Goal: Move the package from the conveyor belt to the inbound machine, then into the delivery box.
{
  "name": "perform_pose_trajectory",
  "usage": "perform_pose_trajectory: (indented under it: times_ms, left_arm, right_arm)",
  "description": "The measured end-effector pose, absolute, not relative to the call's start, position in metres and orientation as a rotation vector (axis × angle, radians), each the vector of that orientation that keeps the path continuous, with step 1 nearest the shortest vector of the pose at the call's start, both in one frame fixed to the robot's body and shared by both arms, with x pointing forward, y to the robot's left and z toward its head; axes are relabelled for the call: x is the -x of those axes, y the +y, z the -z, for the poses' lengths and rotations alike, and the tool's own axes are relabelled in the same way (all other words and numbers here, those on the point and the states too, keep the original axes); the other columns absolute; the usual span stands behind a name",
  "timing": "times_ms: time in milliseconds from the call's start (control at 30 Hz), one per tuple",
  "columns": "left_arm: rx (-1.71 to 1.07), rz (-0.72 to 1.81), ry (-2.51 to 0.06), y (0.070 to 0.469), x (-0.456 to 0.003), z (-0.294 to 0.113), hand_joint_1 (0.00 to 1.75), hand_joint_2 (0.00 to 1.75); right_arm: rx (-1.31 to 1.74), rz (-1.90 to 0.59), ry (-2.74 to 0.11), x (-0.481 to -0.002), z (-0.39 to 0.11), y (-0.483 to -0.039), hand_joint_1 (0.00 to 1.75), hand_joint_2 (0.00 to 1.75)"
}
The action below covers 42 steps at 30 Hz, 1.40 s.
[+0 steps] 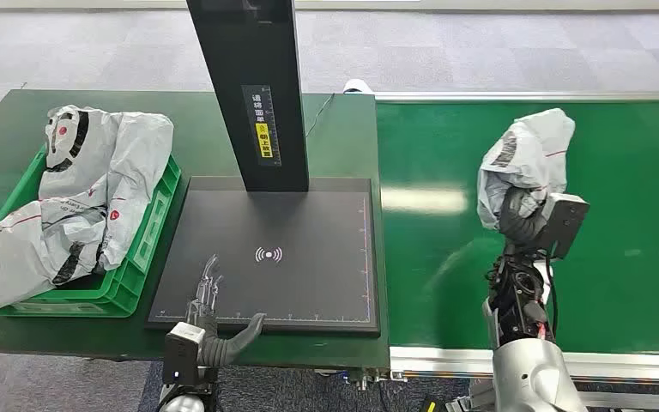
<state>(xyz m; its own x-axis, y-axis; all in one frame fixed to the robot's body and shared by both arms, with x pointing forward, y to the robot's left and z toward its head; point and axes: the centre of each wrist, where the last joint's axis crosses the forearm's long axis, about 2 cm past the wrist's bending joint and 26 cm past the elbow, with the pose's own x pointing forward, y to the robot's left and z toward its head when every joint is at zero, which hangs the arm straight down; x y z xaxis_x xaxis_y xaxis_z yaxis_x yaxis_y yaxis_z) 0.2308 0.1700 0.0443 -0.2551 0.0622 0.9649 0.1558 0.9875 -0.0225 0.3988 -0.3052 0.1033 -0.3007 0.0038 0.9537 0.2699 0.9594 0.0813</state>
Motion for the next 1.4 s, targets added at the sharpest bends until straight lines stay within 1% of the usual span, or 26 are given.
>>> perform_pose_trajectory:
  times_ms: [67, 267, 333, 433, 467, 567, 600, 633, 700, 733, 767, 933, 1033, 1233, 1400]
  left_arm:
    - [0.16, 0.091, -1.832, 0.17, -0.232, -0.045, 0.0, 1.75]
    - [0.166, 0.097, -1.848, 0.169, -0.239, -0.049, 0.0, 1.75]
    - [0.167, 0.097, -1.849, 0.169, -0.239, -0.05, 0.0, 1.75]
    - [0.167, 0.098, -1.849, 0.169, -0.239, -0.05, 0.0, 1.75]
    - [0.168, 0.099, -1.85, 0.169, -0.24, -0.05, 0.0, 1.75]
    - [0.173, 0.104, -1.848, 0.169, -0.242, -0.05, 0.0, 1.75]
    - [0.174, 0.104, -1.847, 0.169, -0.242, -0.049, 0.0, 1.75]
    - [0.174, 0.104, -1.847, 0.169, -0.242, -0.049, 0.0, 1.75]
    - [0.172, 0.101, -1.847, 0.169, -0.242, -0.049, 0.0, 1.75]
    - [0.171, 0.099, -1.846, 0.169, -0.242, -0.049, 0.0, 1.75]
    - [0.168, 0.097, -1.846, 0.169, -0.241, -0.048, 0.0, 1.75]
    - [0.135, 0.07, -1.848, 0.173, -0.239, -0.047, 0.0, 1.75]
    - [0.099, 0.047, -1.855, 0.178, -0.236, -0.046, 0.0, 1.75]
    - [0.064, 0.034, -1.851, 0.186, -0.23, -0.043, 0.0, 1.75]
    - [0.045, 0.022, -1.851, 0.191, -0.226, -0.042, 0.0, 1.75]
  right_arm:
    - [0.142, 0.212, -1.859, -0.399, -0.103, -0.293, 1.75, 1.75]
    - [-0.161, -0.146, -1.8, -0.391, -0.099, -0.211, 1.75, 1.75]
    - [-0.204, -0.193, -1.785, -0.389, -0.098, -0.199, 1.75, 1.75]
    - [-0.211, -0.199, -1.782, -0.388, -0.098, -0.198, 1.75, 1.75]
    - [-0.255, -0.24, -1.764, -0.386, -0.098, -0.188, 1.75, 1.75]
    - [-0.411, -0.454, -1.655, -0.372, -0.097, -0.14, 1.75, 1.75]
    - [-0.408, -0.497, -1.633, -0.37, -0.097, -0.132, 1.7, 1.75]
    - [-0.385, -0.523, -1.621, -0.37, -0.097, -0.128, 1.34, 1.75]
    - [-0.348, -0.546, -1.607, -0.369, -0.097, -0.126, 0.47, 1.75]
    - [-0.335, -0.552, -1.601, -0.369, -0.097, -0.125, 0.08, 1.75]
    - [-0.322, -0.555, -1.595, -0.369, -0.096, -0.125, 0.0, 1.75]
    - [-0.279, -0.524, -1.572, -0.368, -0.092, -0.13, 0.0, 1.75]
    - [-0.309, -0.472, -1.58, -0.368, -0.088, -0.139, 0.0, 1.75]
    - [-0.52, -0.212, -1.663, -0.363, -0.074, -0.17, 0.0, 1.75]
    - [-0.62, -0.02, -1.727, -0.335, -0.06, -0.191, 0.0, 1.75]
